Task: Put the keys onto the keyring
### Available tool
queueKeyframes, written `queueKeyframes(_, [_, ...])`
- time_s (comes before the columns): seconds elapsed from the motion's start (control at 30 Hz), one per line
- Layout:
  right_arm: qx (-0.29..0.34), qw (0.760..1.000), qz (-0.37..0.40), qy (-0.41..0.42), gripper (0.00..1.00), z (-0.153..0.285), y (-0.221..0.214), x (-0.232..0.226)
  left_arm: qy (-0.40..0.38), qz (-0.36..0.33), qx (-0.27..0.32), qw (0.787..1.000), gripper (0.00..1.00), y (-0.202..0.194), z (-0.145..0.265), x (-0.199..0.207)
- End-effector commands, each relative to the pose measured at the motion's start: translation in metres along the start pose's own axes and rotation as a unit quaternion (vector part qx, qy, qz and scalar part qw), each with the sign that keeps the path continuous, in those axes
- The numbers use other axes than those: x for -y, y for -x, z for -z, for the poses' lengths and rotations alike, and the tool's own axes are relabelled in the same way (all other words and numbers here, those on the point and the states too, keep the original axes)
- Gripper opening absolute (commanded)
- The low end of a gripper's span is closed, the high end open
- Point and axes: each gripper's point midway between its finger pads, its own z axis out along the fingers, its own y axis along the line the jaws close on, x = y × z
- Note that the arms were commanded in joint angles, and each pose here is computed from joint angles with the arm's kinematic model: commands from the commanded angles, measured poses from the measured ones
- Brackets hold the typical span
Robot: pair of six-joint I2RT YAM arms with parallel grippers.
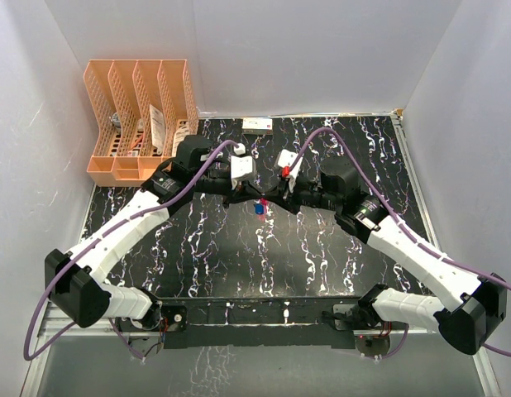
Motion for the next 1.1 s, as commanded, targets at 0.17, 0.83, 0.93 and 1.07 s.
queueKeyframes(0.17, [0.053, 0.998, 0.020, -0.034, 0.00, 0.007, 0.036, 0.012, 0.053, -0.021, 0.031, 0.998, 0.13, 0.022, 0.011, -0.008])
queueKeyframes(0.83, [0.151, 0.973, -0.051, -0.165, 0.00, 0.025, 0.058, 0.048, 0.233, -0.036, 0.114, 0.965, 0.42, 0.024, 0.046, -0.032])
queueKeyframes(0.93, [0.193, 0.964, -0.067, -0.172, 0.00, 0.028, 0.062, 0.048, 0.248, -0.027, 0.141, 0.958, 0.42, 0.027, 0.047, -0.035])
queueKeyframes(1.07, [0.246, 0.950, -0.080, -0.176, 0.00, 0.034, 0.064, 0.046, 0.263, -0.019, 0.181, 0.947, 0.43, 0.038, 0.049, -0.040])
